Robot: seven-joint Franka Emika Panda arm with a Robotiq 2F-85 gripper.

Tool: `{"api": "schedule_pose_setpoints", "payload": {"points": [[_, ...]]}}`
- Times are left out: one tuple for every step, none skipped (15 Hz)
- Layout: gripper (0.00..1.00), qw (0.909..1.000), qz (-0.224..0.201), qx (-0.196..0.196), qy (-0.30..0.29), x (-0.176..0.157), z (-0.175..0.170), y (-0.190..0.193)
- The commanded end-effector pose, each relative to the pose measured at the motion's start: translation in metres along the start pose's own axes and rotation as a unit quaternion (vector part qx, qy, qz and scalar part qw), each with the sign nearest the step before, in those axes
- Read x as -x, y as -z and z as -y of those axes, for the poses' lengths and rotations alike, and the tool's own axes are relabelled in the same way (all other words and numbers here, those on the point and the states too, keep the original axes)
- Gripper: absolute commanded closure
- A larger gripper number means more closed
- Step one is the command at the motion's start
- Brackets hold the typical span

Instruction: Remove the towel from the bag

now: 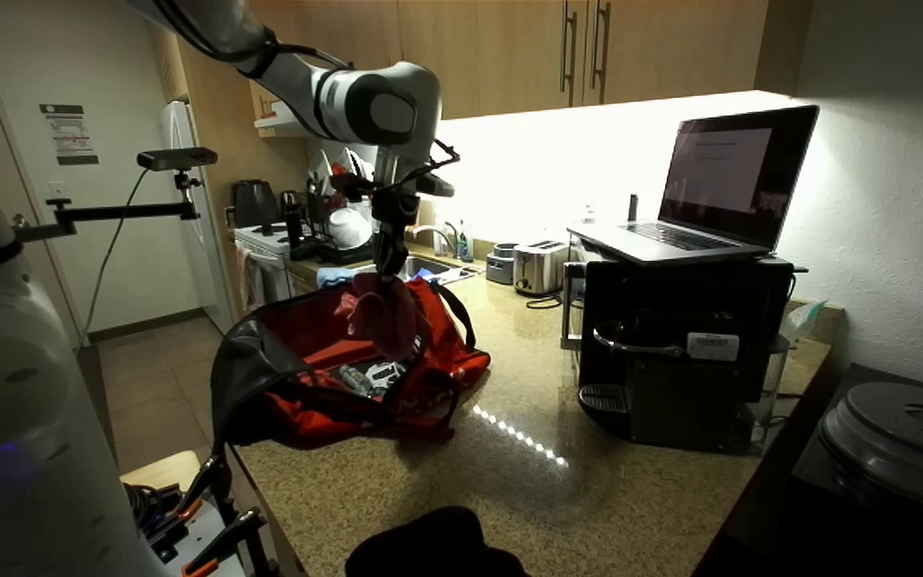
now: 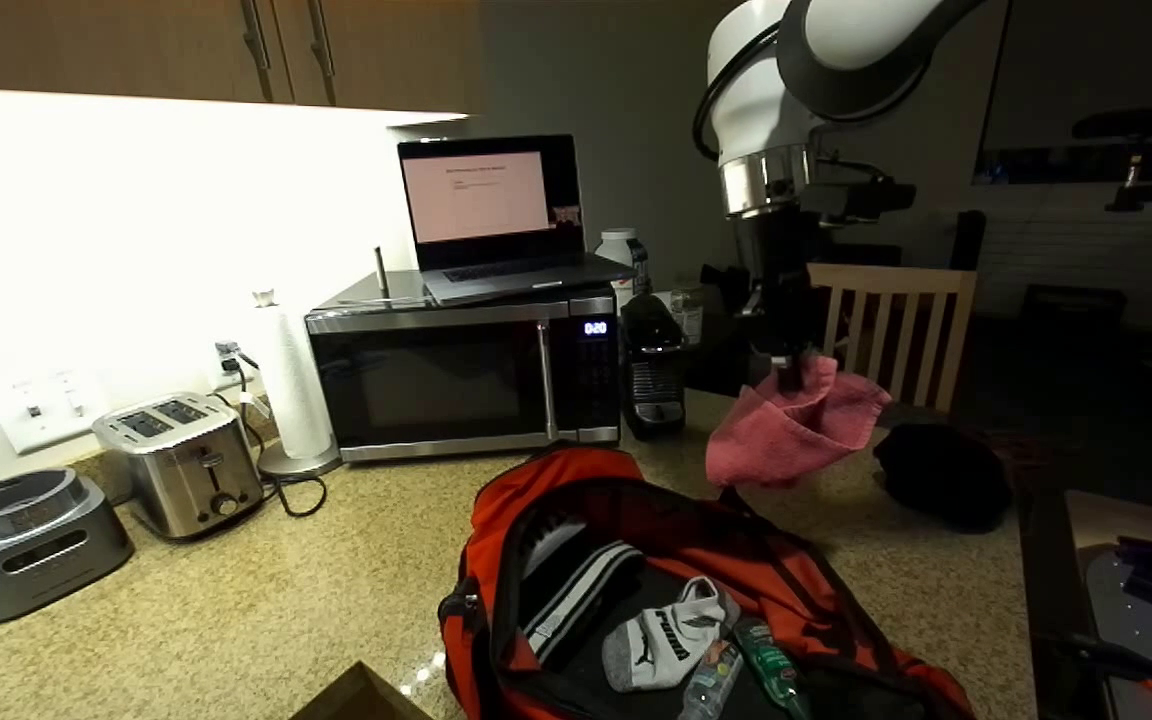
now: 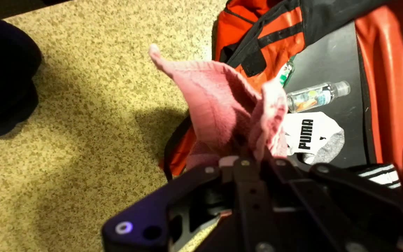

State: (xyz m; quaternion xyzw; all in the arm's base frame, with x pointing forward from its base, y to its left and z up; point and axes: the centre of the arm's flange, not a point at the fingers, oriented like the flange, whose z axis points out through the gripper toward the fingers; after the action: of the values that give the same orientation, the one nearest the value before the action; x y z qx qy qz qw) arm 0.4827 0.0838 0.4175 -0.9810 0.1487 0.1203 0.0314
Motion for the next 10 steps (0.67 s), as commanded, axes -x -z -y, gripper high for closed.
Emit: {"api": "schedule_pose_setpoints", "payload": {"points": [[0.95, 0.9986, -0.014, -0.016, -0.049, 0.009, -0.020, -0.006], [0.95, 0.9979, -0.016, -0.019, -0.061, 0.009, -0.025, -0.007], [0.95, 0.9969, -0.019, -0.024, -0.073, 0.012, -0.032, -0.007], [0.95, 0.9957, -0.021, -0.029, -0.086, 0.014, -0.039, -0.007], [0.95, 0.9945, -0.023, -0.032, -0.097, 0.016, -0.045, -0.008], [0.95, 0.9933, -0.025, -0.035, -0.108, 0.019, -0.052, -0.007], [0.95, 0.9919, -0.028, -0.037, -0.119, 0.022, -0.058, -0.007], [0.95, 0.9906, -0.030, -0.039, -0.128, 0.025, -0.064, -0.006], [0.95, 0.9892, -0.032, -0.041, -0.137, 0.028, -0.069, -0.005], [0.95, 0.9880, -0.035, -0.042, -0.145, 0.024, -0.078, -0.006]]}}
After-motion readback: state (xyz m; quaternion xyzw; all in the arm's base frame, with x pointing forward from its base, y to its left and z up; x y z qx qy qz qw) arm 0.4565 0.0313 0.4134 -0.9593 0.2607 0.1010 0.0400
